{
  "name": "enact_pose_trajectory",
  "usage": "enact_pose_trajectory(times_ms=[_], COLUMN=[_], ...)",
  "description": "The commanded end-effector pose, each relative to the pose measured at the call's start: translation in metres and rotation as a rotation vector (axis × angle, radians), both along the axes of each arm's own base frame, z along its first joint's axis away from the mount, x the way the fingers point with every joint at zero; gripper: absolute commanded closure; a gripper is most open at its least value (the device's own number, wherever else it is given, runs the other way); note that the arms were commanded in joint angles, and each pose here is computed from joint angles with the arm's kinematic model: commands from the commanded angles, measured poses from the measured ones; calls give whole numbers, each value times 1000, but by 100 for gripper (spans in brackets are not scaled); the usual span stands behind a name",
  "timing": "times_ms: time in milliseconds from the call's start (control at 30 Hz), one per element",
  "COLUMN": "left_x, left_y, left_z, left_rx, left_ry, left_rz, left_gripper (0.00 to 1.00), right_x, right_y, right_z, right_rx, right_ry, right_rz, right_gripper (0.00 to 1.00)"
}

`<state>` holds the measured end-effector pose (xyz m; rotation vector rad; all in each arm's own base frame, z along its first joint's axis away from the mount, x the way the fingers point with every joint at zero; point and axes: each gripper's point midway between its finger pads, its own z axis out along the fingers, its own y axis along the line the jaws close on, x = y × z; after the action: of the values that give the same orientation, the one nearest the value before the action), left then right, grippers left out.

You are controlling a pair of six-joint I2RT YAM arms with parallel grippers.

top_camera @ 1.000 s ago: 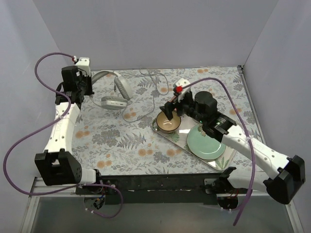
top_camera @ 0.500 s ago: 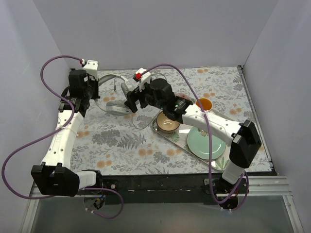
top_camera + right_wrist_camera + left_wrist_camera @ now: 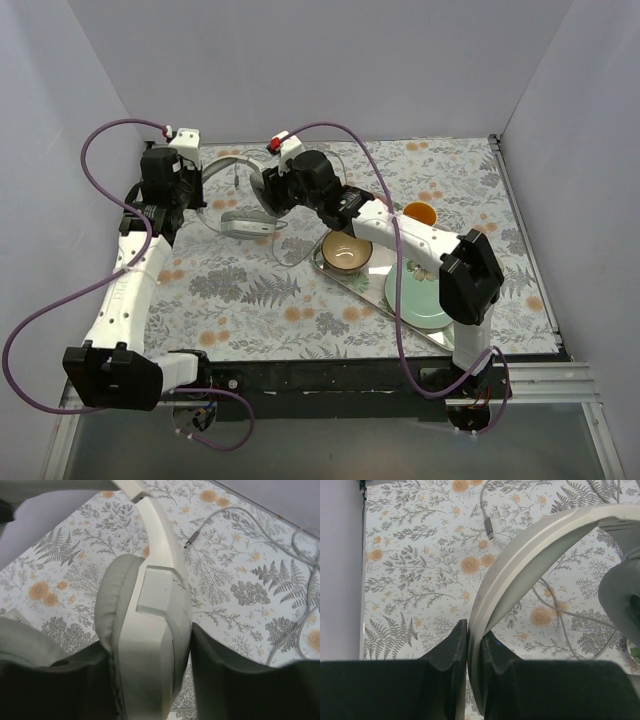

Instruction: Wrap the headphones

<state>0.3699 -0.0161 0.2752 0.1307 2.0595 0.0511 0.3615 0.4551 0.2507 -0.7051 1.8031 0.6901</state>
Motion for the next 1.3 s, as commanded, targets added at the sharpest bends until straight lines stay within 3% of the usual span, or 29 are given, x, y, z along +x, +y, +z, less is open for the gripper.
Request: enact_pose_trajectory(times_ms=[0, 67, 133, 267, 400, 600, 700, 733, 767, 800, 833, 867, 933, 967, 1067, 1267], left_x=[-6, -4, -1, 10, 18, 19, 10, 8, 7, 6, 7, 7, 12, 13, 21, 38], left_y=[-19, -21, -18, 2, 13, 13, 11, 10, 4, 1, -1, -7, -9, -18, -18, 4], left_z=[25, 17, -2, -38, -46, -46, -66, -67, -66, -61, -55, -51, -40, -39, -29, 22], left_rx=[-86, -69, -42, 81, 152, 182, 178, 167, 131, 111, 89, 42, 3, -41, -104, -281], left_ry=[-82, -70, -41, 9, 21, 30, 107, 114, 117, 123, 121, 125, 140, 152, 173, 107], left_rz=[-71, -94, -89, -35, -5, -25, -40, -42, -51, -55, -58, -57, -50, -86, -83, -51], left_gripper=[100, 98, 84, 63, 62, 65, 96, 100, 100, 100, 100, 100, 100, 100, 100, 100], right_x=[6, 6, 8, 8, 2, -1, -3, -3, -2, -3, -3, -6, -15, -22, -40, -77], right_y=[9, 8, 6, 3, 5, 5, 5, 5, 5, 5, 4, 2, 0, -7, -30, -85], right_z=[15, 15, 20, 36, 43, 41, 51, 53, 56, 60, 64, 74, 91, 110, 150, 212], right_rx=[46, 35, 13, -16, -59, -136, -106, -102, -98, -96, -89, -72, -29, -1, 49, 197], right_ry=[-26, -46, -98, -187, -255, -290, -315, -323, -332, -343, -349, -360, -381, -416, -509, -652], right_rz=[41, 51, 62, 98, 170, 238, 248, 246, 244, 249, 257, 269, 307, 309, 298, 254], right_gripper=[63, 84, 99, 99, 99, 99, 99, 99, 95, 84, 70, 46, 32, 19, 4, 1])
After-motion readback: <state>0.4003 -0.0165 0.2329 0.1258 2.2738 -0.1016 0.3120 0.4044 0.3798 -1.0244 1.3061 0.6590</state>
